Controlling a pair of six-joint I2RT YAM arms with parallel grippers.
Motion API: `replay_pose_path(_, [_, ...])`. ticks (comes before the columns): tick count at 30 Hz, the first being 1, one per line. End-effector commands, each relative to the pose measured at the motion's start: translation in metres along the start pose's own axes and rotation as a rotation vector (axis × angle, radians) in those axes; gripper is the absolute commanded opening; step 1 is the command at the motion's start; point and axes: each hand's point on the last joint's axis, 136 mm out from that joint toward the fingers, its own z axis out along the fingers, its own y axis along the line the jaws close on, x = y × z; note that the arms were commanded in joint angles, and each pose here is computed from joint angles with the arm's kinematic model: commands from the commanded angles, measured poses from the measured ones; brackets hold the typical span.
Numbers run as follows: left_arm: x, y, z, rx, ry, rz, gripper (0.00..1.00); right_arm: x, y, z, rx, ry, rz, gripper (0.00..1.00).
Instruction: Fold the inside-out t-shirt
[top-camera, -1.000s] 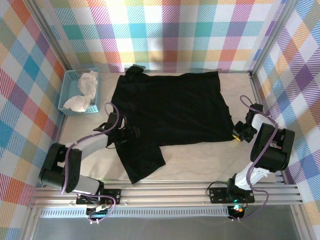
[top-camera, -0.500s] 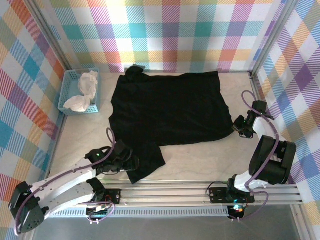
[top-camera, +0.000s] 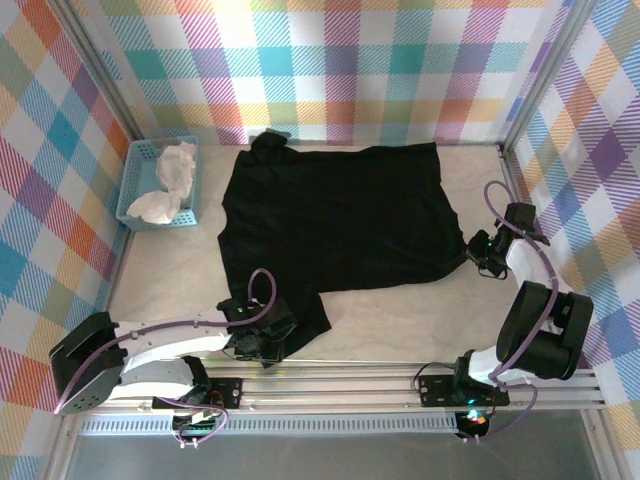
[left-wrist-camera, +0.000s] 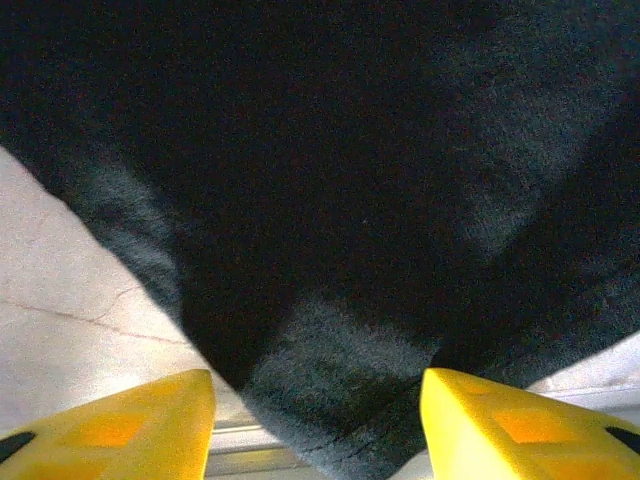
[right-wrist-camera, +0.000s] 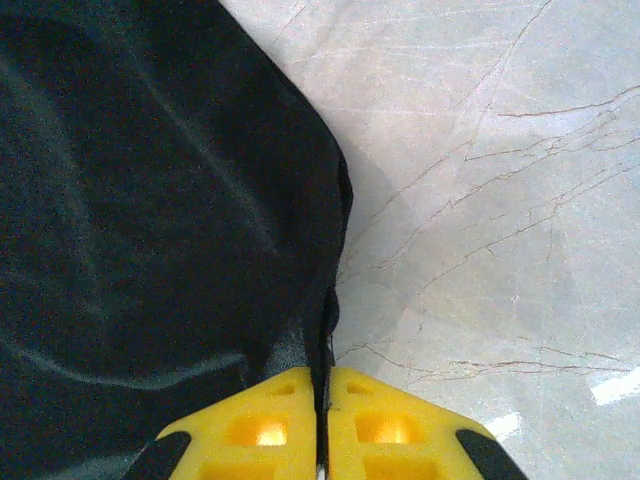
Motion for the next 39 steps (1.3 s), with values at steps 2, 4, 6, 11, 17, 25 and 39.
replay_pose_path(2, [0.002, -0.017, 0.007, 0.047, 0.027, 0.036, 0.46, -0.001, 0.005, -0.003, -0.02, -0.015, -0.03, 0.08])
replay_pose_path(4, [0.003, -0.015, 0.009, 0.033, 0.035, 0.038, 0.4, -0.001, 0.005, -0.003, -0.019, -0.015, -0.032, 0.08])
replay_pose_path(6, [0.004, -0.01, 0.01, 0.013, 0.034, 0.041, 0.33, -0.001, 0.004, -0.002, -0.015, -0.015, -0.031, 0.08])
replay_pose_path(11, [-0.001, -0.002, 0.0, -0.019, -0.004, 0.04, 0.17, 0.0, 0.002, 0.0, -0.008, -0.009, -0.03, 0.08])
replay_pose_path(17, [-0.014, 0.011, -0.038, -0.001, -0.128, -0.01, 0.0, 0.01, -0.009, -0.002, 0.035, -0.006, -0.025, 0.08])
replay_pose_path(25, [-0.037, 0.038, -0.138, 0.151, -0.352, -0.137, 0.0, 0.024, -0.027, -0.02, 0.111, -0.05, -0.018, 0.08])
replay_pose_path(39, [-0.045, 0.051, -0.182, 0.149, -0.351, -0.129, 0.0, 0.039, -0.035, -0.032, 0.121, -0.079, -0.013, 0.09])
